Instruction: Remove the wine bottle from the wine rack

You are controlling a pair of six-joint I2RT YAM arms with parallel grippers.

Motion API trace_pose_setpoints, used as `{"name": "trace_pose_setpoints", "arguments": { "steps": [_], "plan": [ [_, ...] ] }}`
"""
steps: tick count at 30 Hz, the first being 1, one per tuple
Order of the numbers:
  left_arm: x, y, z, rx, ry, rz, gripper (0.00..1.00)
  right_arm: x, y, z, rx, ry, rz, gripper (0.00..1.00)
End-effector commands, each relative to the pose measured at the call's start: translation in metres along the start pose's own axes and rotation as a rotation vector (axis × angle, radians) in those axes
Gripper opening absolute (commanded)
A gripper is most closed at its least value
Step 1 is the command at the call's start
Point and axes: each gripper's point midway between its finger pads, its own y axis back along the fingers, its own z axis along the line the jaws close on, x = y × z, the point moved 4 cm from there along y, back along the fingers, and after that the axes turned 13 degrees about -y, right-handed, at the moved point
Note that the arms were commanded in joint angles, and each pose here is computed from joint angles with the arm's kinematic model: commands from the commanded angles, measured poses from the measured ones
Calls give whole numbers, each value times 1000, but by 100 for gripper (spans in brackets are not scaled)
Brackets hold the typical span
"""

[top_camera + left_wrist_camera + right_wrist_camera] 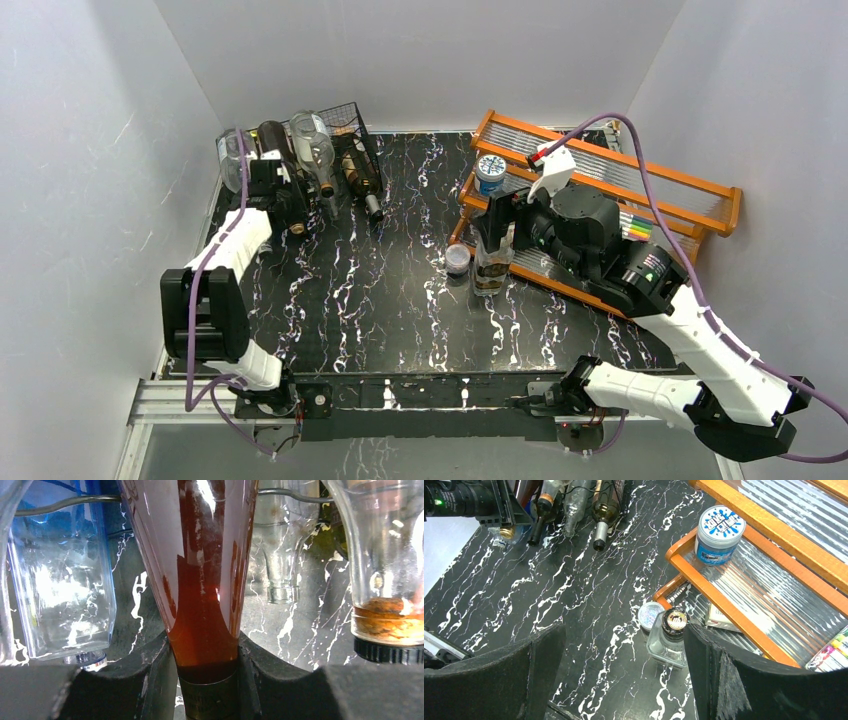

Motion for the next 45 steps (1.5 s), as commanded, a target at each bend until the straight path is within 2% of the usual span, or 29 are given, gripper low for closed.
{"name": "trace_pose_setpoints", "arguments": {
  "steps": [1,9,16,27,36,45],
  "plan": [
    [-33,35,-6,42,21,-118,23,-15,3,5,-32,-20,-77,98],
    [-55,65,-8,73,82,-176,0,-11,0,5,-35,-14,-64,98],
    [-67,81,-12,116,160,-198,0,-11,1,5,-37,-12,-67,98],
    [-94,142,-18,190,280,-326,0,-5,-4,7,-54,-9,-47,98],
    [-100,163,-24,247,410,-337,0,-5,-8,15,-88,-14,-21,98],
    [-119,193,-24,269,508,-408,0,-5,-7,16,-96,-14,-23,98]
  ]
}}
